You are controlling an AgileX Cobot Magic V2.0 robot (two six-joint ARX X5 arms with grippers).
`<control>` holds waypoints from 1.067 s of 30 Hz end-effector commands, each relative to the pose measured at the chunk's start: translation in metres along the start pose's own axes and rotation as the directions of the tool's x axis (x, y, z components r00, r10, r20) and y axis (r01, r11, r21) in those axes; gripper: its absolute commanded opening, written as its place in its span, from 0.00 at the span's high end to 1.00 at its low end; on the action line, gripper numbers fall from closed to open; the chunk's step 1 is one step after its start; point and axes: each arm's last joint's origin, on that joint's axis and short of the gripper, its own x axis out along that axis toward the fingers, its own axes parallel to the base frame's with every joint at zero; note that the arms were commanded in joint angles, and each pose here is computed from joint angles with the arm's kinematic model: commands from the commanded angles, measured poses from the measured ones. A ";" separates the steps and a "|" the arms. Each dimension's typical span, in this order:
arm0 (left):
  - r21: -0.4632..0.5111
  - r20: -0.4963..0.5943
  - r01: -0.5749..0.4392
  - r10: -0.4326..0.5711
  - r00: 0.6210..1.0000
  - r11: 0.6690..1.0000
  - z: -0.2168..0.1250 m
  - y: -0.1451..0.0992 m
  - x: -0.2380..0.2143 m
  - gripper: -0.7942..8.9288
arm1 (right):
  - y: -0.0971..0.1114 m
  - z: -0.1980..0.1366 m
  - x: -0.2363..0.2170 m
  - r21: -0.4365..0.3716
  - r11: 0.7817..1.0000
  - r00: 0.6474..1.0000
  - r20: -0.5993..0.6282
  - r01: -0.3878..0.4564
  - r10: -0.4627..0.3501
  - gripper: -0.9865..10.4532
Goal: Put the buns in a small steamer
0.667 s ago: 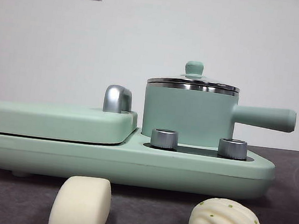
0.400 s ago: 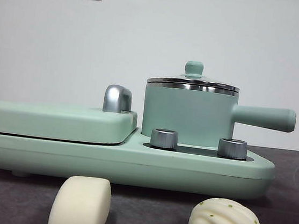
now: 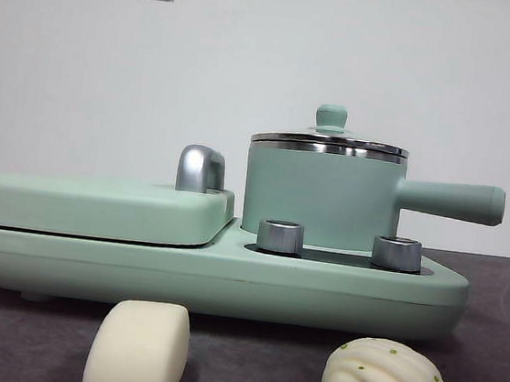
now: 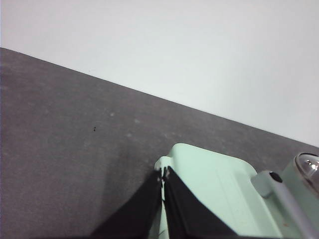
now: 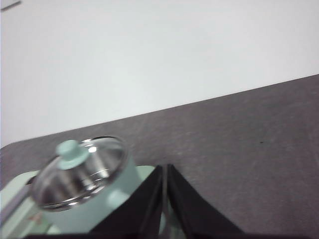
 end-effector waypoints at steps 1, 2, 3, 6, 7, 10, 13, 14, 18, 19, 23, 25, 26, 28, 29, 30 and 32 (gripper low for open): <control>0.008 -0.006 0.027 -0.027 1.000 1.000 0.026 -0.011 0.002 0.91 | 0.011 0.024 -0.006 -0.047 0.997 0.999 -0.012 -0.054 0.053 0.90; 0.010 -0.016 0.040 -0.040 0.999 0.999 0.035 -0.014 0.003 0.91 | 0.016 0.033 -0.007 -0.056 0.995 0.996 -0.029 -0.082 0.081 0.90; 0.012 -0.028 0.058 -0.058 0.998 0.998 0.043 -0.018 0.006 0.91 | 0.019 0.040 -0.008 -0.059 0.992 0.993 -0.047 -0.109 0.106 0.90; 0.008 -0.067 0.133 -0.132 0.989 0.991 0.065 -0.028 0.014 0.91 | 0.028 0.058 -0.006 -0.072 0.978 0.976 -0.109 -0.197 0.189 0.90; 0.012 -0.081 0.157 -0.156 0.984 0.987 0.069 -0.031 0.016 0.91 | 0.030 0.062 -0.005 -0.080 0.971 0.968 -0.132 -0.227 0.215 0.90; 0.040 -0.150 0.256 -0.248 0.957 0.966 0.086 -0.040 0.024 0.91 | 0.037 0.075 0.000 -0.094 0.943 0.933 -0.209 -0.319 0.294 0.90; 0.042 -0.225 0.352 -0.334 0.915 0.935 0.096 -0.046 0.033 0.91 | 0.041 0.083 0.007 -0.083 0.912 0.889 -0.275 -0.401 0.366 0.90; 0.036 -0.252 0.385 -0.365 0.896 0.922 0.099 -0.049 0.036 0.91 | 0.042 0.086 0.009 -0.080 0.899 0.873 -0.292 -0.430 0.391 0.90; -0.002 -0.340 0.505 -0.476 0.811 0.863 0.107 -0.056 0.044 0.91 | 0.044 0.089 0.015 -0.073 0.865 0.833 -0.320 -0.497 0.451 0.90; -0.016 -0.354 0.527 -0.498 0.792 0.850 0.108 -0.057 0.046 0.91 | 0.044 0.089 0.016 -0.072 0.860 0.827 -0.325 -0.505 0.458 0.90; -0.059 -0.383 0.594 -0.568 0.729 0.802 0.107 -0.060 0.050 0.91 | 0.044 0.089 0.018 -0.076 0.857 0.824 -0.331 -0.509 0.460 0.90; -0.058 -0.386 0.597 -0.569 0.726 0.801 0.106 -0.061 0.051 0.91 | 0.043 0.089 0.018 -0.077 0.858 0.825 -0.330 -0.507 0.458 0.90; -0.048 -0.385 0.598 -0.567 0.728 0.800 0.106 -0.061 0.051 0.90 | 0.043 0.089 0.018 -0.078 0.861 0.828 -0.330 -0.503 0.454 0.90; -0.032 -0.385 0.601 -0.564 0.730 0.799 0.106 -0.061 0.051 0.81 | 0.043 0.089 0.018 -0.077 0.862 0.828 -0.330 -0.502 0.453 0.89; -0.031 -0.385 0.600 -0.563 0.731 0.800 0.106 -0.061 0.051 0.73 | 0.043 0.089 0.018 -0.076 0.862 0.828 -0.331 -0.501 0.453 0.86; -0.031 -0.385 0.600 -0.564 0.731 0.799 0.106 -0.061 0.051 0.64 | 0.043 0.088 0.018 -0.075 0.863 0.828 -0.333 -0.501 0.452 0.81; -0.030 -0.384 0.600 -0.564 0.731 0.799 0.106 -0.061 0.051 0.51 | 0.043 0.088 0.018 -0.073 0.870 0.833 -0.337 -0.487 0.438 0.71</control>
